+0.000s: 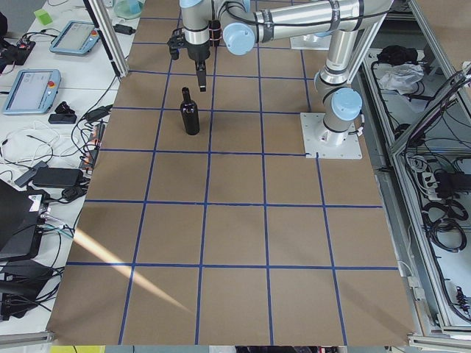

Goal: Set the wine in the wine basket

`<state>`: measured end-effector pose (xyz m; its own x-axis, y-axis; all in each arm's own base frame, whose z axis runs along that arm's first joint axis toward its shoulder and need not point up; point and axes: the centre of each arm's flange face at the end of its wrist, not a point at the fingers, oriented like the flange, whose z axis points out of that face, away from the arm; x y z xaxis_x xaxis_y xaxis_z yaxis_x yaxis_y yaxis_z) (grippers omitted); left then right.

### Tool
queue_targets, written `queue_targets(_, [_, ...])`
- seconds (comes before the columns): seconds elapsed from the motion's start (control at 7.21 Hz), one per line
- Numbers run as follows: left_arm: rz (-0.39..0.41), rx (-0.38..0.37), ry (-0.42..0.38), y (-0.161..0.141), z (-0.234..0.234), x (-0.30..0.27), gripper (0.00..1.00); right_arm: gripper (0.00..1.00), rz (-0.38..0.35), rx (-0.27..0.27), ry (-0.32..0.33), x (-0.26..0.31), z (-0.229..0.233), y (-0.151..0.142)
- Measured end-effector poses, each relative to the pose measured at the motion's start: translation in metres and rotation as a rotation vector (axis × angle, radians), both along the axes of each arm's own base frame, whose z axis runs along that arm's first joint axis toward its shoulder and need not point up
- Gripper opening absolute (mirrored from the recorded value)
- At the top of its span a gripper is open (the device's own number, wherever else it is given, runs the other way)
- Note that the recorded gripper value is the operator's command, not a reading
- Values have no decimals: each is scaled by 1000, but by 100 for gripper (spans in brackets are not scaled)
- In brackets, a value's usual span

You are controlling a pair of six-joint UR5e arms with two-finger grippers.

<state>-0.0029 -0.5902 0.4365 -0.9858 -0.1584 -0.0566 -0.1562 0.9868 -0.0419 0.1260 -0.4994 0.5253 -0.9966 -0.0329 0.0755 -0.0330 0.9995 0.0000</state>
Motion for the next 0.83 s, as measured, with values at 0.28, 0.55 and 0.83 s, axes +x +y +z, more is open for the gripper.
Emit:
queue_targets(0.28, [1, -49, 102, -33, -32, -2, 97, 100, -4, -8, 30, -4, 2, 0])
queue_targets(0.55, [-9, -44, 142, -41, -47, -9, 66, 100, -7, -12, -3, 0, 3, 1])
queue_targets(0.83, [-16, -28, 149, -40, -52, -14, 0, 100, -11, -10, -50, 6, 1, 0])
